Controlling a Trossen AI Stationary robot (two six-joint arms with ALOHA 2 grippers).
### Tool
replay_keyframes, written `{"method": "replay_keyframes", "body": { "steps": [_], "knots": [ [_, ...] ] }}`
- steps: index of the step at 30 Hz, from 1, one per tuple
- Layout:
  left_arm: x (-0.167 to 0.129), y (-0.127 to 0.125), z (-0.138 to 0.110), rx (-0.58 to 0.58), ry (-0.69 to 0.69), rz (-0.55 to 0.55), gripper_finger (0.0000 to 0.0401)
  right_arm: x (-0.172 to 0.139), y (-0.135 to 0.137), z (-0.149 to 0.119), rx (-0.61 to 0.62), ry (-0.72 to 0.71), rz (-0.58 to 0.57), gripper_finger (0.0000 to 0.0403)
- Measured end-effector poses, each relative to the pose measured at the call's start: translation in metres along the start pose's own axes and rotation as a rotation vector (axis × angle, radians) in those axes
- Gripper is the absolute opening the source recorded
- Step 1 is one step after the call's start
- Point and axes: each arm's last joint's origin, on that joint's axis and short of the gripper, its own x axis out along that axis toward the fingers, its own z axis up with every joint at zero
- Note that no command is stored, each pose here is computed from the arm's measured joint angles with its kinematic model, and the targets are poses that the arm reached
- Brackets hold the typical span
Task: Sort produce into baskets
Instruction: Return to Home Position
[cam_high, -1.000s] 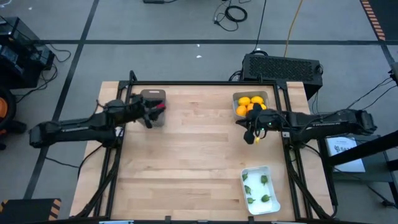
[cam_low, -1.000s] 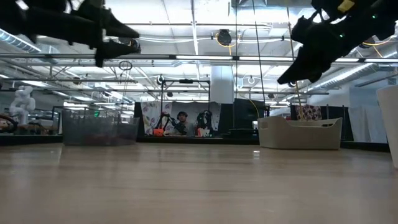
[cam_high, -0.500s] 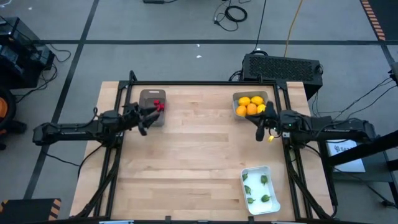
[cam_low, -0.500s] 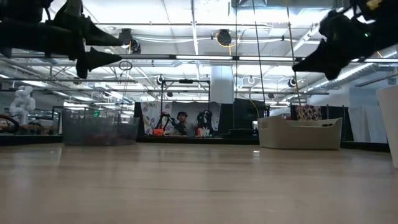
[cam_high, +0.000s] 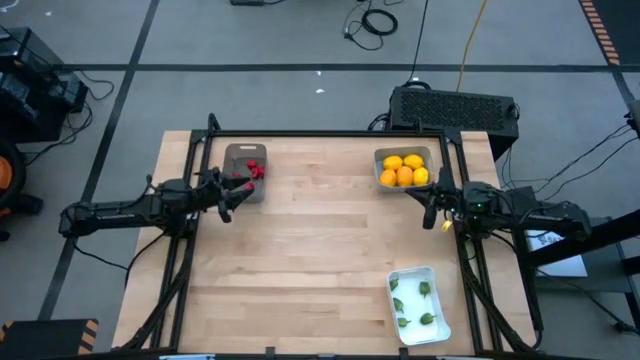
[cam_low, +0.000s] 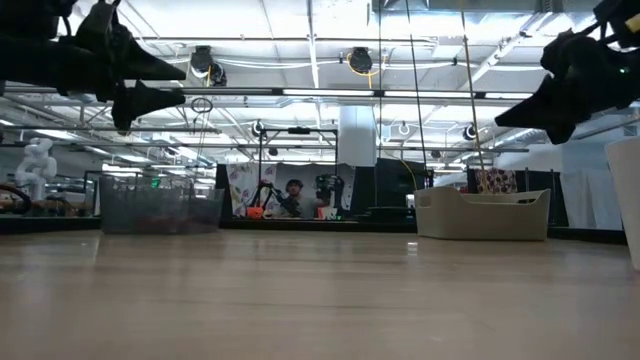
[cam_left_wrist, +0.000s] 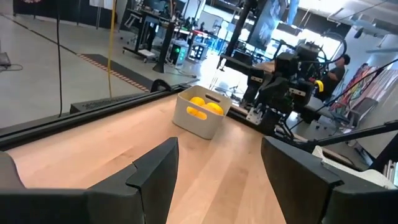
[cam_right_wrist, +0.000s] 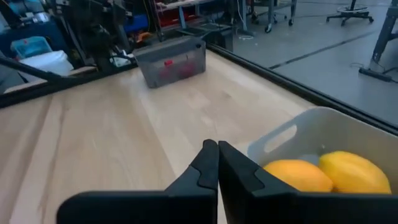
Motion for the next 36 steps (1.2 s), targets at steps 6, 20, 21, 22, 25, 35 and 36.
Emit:
{"method": "replay_keyframes", "body": {
  "steps": [6,20,21,22,25,35,36],
  "knots": [
    [0.000,0.001,-0.001,0.004,0.014,0.005,0.0237,-0.005,0.000,0.004,-0.008,-0.065,0.032,0.0000],
    [0.000,-0.001,-0.002,0.010,0.037,-0.063,0.0237,0.014,0.006,-0.028,-0.050,-0.134,0.352,0.0000],
    [0.000,-0.001,-0.003,0.013,0.031,-0.065,0.0237,0.014,0.007,-0.029,-0.053,-0.130,0.358,0.0000],
    [0.000,-0.001,-0.005,0.020,0.025,-0.067,0.0237,0.014,0.006,-0.029,-0.057,-0.127,0.358,0.0000],
    [0.002,0.003,-0.015,0.018,-0.009,-0.080,0.0237,0.014,0.006,-0.030,-0.067,-0.121,0.353,0.0000],
    [0.002,0.006,-0.024,0.060,-0.011,-0.108,0.0237,0.011,0.006,-0.028,-0.127,-0.163,0.353,0.0000],
    [0.002,0.006,-0.025,0.068,-0.010,-0.108,0.0237,0.011,0.006,-0.028,-0.135,-0.165,0.353,0.0000]
  ]
}}
